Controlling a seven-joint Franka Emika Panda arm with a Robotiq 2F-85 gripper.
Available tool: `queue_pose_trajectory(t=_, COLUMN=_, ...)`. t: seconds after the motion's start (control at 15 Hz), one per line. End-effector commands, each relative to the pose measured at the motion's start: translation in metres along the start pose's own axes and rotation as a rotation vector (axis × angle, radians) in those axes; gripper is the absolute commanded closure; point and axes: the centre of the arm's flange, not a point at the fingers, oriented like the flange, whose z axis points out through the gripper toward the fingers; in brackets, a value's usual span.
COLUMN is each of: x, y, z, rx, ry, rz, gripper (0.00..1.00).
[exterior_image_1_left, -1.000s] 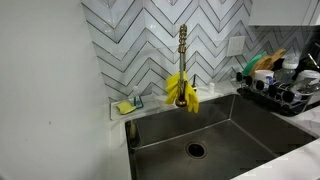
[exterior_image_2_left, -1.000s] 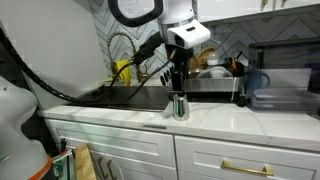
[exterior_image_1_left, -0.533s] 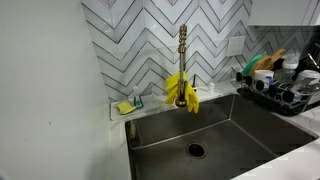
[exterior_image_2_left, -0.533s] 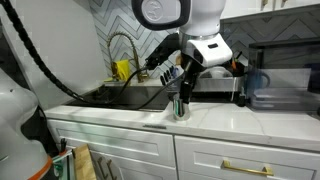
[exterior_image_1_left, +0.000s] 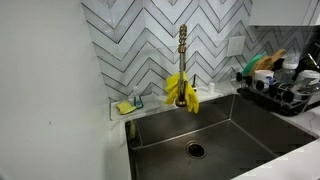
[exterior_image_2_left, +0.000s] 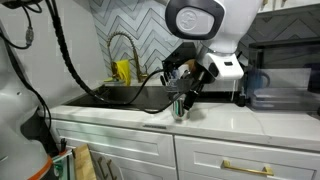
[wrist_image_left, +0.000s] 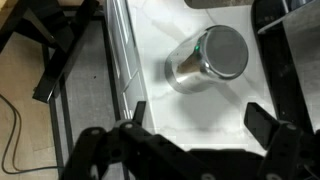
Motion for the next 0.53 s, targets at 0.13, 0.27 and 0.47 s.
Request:
queue_pose_trajectory(t=0.13, x=0.027, y=-0.017, z=0.016, rx=-0.023, ry=-0.145, rz=0.059, gripper=0.00)
queue_pose_trajectory(t=0.27, x=0.030, y=-0.022, z=0.025, rx=-0.026, ry=-0.195, rz=0.075, gripper=0.00)
queue_pose_trajectory(t=0.47, x=0.038, y=-0.024, z=0.037, rx=-0.026, ry=-0.240, rz=0.107, gripper=0.00)
